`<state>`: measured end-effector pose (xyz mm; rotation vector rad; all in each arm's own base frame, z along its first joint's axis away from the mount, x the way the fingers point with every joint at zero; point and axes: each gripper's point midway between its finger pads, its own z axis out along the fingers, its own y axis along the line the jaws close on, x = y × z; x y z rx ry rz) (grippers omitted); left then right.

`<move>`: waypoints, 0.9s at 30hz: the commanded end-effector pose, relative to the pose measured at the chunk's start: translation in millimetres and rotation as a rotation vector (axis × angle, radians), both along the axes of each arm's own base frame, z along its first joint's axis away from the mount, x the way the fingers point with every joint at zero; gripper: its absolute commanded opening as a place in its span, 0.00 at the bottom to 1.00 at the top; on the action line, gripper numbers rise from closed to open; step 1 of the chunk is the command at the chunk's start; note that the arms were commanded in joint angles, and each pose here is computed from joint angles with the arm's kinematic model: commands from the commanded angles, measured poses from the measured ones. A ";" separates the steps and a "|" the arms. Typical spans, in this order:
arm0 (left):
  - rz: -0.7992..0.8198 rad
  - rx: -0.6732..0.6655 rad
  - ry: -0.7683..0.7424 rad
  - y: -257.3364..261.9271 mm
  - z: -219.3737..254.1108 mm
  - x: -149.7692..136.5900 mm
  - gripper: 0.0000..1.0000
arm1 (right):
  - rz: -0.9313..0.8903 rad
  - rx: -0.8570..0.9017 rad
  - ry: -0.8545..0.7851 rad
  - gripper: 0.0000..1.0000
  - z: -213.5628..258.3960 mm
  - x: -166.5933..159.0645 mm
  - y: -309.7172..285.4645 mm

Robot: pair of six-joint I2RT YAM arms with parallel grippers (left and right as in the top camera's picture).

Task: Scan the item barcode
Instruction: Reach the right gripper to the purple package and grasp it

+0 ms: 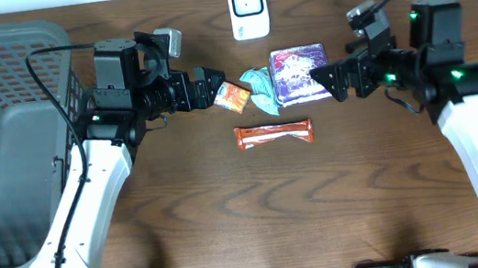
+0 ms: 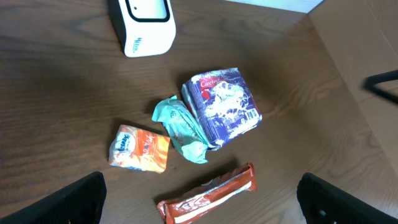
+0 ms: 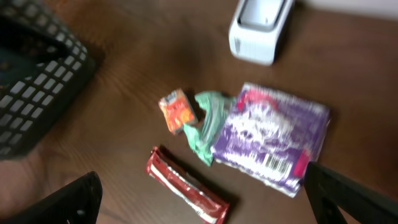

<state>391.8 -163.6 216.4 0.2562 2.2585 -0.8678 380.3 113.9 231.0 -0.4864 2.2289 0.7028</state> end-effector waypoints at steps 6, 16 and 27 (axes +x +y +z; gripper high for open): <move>-0.002 0.005 -0.004 1.4 -0.4 1.5 0.98 | -0.451 -0.042 0.302 0.99 -62.5 27.7 -48.1; -0.002 0.005 -0.004 1.4 -0.4 1.5 0.98 | -0.438 -0.095 0.233 0.99 -106.3 77.3 -54.2; -0.002 0.005 -0.004 1.4 -0.4 1.5 0.98 | -0.160 -0.002 0.443 0.92 -132.4 144.1 -34.6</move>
